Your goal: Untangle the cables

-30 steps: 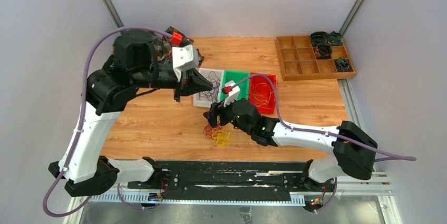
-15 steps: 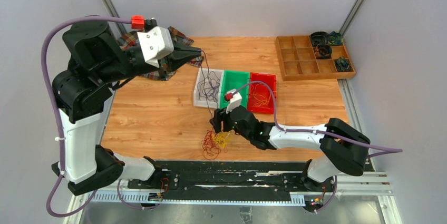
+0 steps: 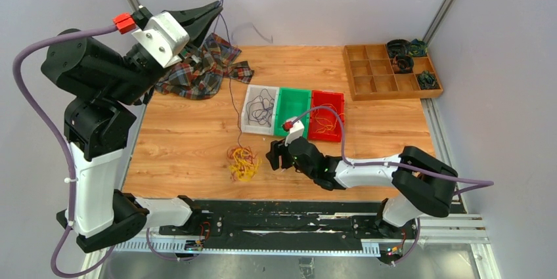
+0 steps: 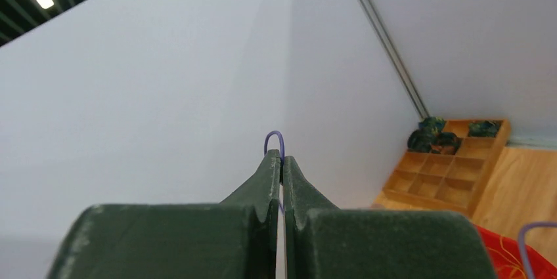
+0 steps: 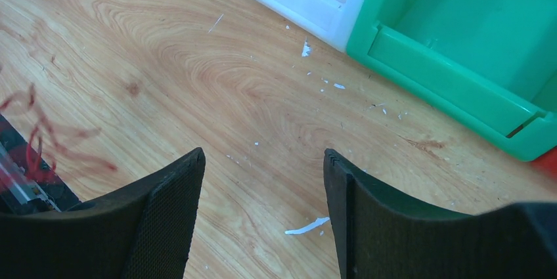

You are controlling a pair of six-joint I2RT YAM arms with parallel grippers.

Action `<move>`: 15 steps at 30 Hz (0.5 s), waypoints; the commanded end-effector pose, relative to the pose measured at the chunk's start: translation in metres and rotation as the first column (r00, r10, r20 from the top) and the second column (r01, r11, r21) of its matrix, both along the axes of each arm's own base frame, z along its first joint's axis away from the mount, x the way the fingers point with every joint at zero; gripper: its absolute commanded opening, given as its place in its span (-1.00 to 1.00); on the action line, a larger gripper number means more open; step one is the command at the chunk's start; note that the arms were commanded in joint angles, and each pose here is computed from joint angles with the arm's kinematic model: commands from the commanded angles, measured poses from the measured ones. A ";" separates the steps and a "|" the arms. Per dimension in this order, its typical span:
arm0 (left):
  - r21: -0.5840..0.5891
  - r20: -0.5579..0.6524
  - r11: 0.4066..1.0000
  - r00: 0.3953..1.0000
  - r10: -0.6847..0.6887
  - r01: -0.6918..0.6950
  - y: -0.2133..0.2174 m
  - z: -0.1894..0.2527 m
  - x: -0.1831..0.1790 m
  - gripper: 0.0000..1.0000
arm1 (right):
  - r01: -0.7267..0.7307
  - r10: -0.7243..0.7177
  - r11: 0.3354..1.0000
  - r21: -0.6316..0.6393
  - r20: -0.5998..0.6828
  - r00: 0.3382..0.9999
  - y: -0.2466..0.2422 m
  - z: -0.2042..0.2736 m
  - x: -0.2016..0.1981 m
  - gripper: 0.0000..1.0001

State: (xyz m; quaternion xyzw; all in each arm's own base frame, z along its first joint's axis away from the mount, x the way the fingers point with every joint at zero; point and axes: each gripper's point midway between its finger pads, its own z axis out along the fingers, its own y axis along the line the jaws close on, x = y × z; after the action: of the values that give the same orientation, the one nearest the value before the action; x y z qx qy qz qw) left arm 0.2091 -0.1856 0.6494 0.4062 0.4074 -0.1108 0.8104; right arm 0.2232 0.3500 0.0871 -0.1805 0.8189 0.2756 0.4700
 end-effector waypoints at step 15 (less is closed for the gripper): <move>-0.056 0.077 0.998 0.997 0.006 -0.002 0.007 0.020 -0.008 -0.99 | -0.232 0.157 0.963 0.140 0.408 0.899 0.022 0.194 -0.006 0.45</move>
State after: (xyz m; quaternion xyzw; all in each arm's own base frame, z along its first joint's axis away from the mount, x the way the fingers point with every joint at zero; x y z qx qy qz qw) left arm 0.2108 -0.1825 0.6586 0.3939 0.3919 -0.0984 0.8256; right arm 0.2267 0.3556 0.2313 -0.2067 0.7078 0.3416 0.5828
